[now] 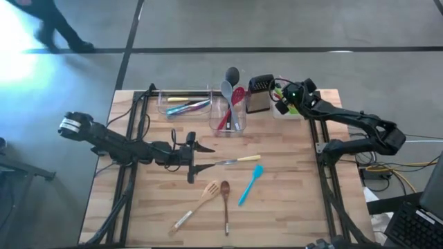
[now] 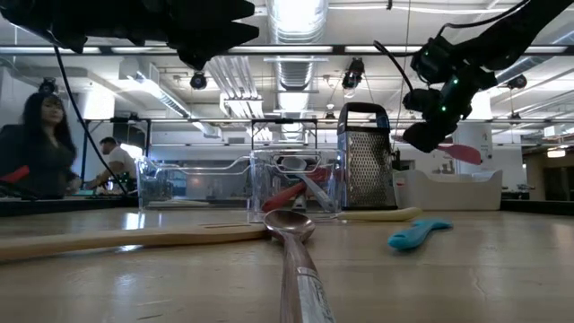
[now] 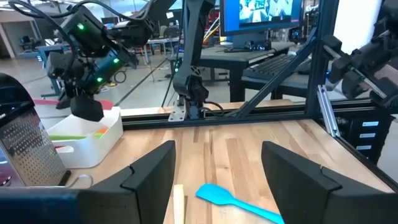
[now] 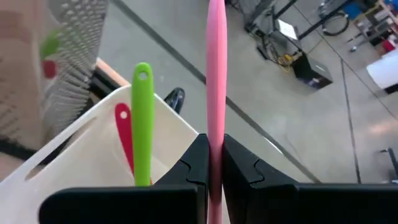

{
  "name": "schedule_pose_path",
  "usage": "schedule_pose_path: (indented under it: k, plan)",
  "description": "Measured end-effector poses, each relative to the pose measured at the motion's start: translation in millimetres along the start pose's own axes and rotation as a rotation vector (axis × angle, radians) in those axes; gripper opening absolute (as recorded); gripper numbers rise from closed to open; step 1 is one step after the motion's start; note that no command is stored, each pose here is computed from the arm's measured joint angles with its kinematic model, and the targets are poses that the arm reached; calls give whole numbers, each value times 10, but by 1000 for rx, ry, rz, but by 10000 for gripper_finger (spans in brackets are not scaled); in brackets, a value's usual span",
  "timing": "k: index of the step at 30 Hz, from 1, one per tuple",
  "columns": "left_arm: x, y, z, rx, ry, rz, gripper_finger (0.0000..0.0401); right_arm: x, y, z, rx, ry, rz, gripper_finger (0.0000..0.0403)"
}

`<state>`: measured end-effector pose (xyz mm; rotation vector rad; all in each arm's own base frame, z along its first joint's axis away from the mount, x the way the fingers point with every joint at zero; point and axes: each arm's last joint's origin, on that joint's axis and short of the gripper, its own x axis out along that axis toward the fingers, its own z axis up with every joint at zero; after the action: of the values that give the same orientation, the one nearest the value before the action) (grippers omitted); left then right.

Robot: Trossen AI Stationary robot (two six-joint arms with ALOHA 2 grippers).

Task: Pick & Place Kitchen Items
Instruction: Put the pink spatula into the white bin

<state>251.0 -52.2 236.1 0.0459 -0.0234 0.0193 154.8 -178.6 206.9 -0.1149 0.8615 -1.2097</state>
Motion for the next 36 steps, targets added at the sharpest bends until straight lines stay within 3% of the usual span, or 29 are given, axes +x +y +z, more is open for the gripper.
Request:
schedule_pose_path:
  k: [11,27,36]
  plan:
    - [0,0,0,-4,0,0,243,225,-84,-104,54,45,154,12]
    - [0,0,0,-4,0,0,243,505,39,-220,52,123,163,13]
    - [0,0,0,-4,0,0,243,463,2,-186,82,101,143,60]
